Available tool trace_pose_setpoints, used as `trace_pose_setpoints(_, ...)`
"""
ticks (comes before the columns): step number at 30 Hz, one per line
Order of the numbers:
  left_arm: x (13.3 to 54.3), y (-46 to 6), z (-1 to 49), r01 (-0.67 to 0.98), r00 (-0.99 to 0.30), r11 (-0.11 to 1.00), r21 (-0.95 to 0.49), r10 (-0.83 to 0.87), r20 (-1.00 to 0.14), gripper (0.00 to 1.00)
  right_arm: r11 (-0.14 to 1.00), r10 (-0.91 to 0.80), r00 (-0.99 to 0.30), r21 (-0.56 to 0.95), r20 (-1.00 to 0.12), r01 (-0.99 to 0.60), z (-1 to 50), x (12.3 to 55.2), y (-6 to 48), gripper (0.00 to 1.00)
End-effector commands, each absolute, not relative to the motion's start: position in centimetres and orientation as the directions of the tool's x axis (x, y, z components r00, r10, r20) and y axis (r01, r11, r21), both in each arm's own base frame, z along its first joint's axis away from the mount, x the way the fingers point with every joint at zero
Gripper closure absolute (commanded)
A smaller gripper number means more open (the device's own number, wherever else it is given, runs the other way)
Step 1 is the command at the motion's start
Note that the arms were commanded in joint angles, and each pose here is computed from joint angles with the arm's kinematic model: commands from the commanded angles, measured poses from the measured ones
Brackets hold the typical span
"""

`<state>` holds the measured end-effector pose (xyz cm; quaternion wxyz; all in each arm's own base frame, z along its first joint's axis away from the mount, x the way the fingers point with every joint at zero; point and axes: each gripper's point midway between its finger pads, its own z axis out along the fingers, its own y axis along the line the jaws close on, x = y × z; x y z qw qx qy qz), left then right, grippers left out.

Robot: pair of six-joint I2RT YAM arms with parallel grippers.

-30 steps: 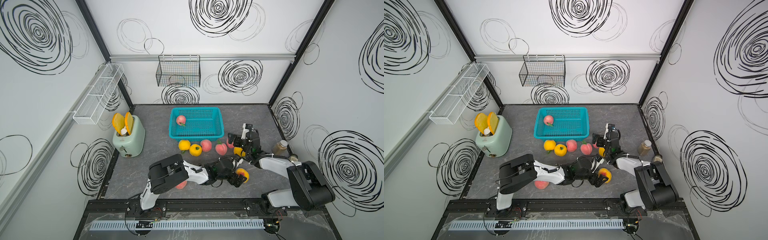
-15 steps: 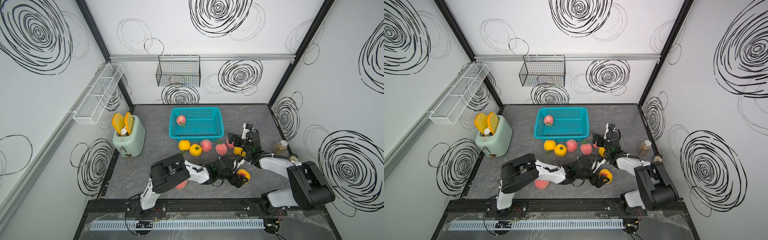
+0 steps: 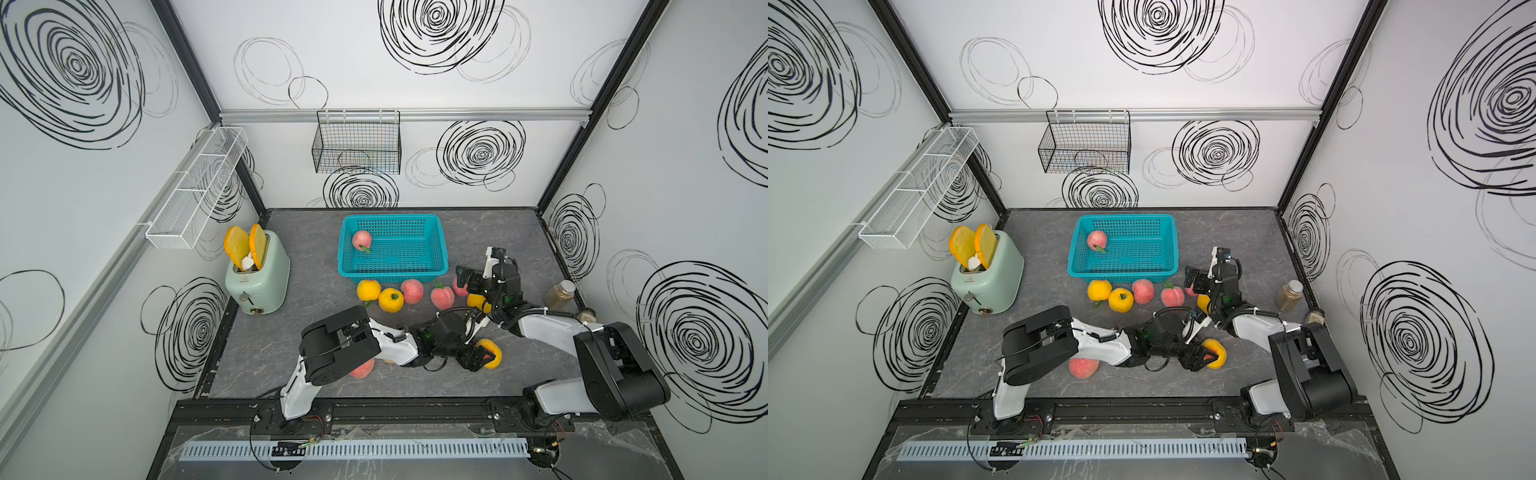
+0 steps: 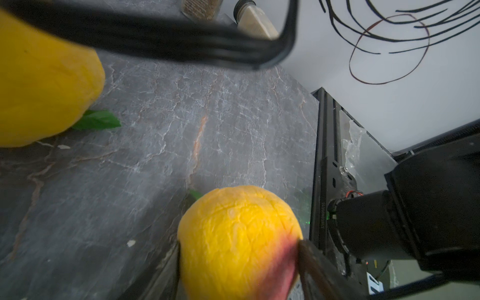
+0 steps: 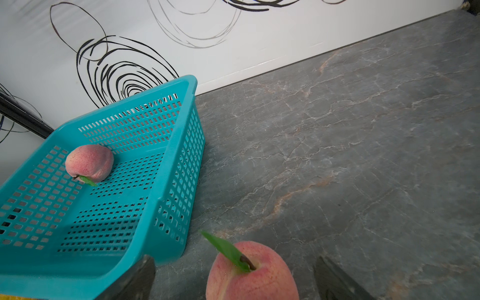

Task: Put the peaches into the basket
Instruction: Pick up the peach from the center of the board.

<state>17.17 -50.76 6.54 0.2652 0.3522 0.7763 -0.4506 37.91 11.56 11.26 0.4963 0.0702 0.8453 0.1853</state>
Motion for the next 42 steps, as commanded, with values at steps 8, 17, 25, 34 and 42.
trace_pose_setpoints(8, 17.8, -51.7, 7.7, 0.797, -0.597, 0.312, -0.518, 0.269, -0.756, 0.43, 0.915, 0.318, -0.493, 0.398, -0.81, -0.062, 11.5, 37.7, 11.4, 0.01)
trace_pose_setpoints(17, 17.9, -51.7, 8.2, 0.817, -0.567, 0.308, -0.487, 0.285, -0.773, 0.49, 0.912, 0.322, -0.495, 0.405, -0.807, -0.066, 11.5, 37.7, 11.6, 0.01)
trace_pose_setpoints(25, 18.0, -51.6, 8.5, 0.831, -0.545, 0.307, -0.463, 0.29, -0.787, 0.53, 0.911, 0.325, -0.498, 0.407, -0.804, -0.062, 11.4, 37.8, 11.5, 0.01)
trace_pose_setpoints(34, 18.0, -51.4, 9.9, 0.838, -0.531, 0.305, -0.452, 0.27, -0.803, 0.54, 0.91, 0.328, -0.503, 0.41, -0.8, -0.058, 11.1, 37.8, 11.5, 0.01)
trace_pose_setpoints(42, 18.2, -50.8, 11.9, 0.841, -0.518, 0.312, -0.441, 0.232, -0.823, 0.54, 0.912, 0.328, -0.5, 0.407, -0.802, -0.054, 11.2, 37.8, 11.3, 0.01)
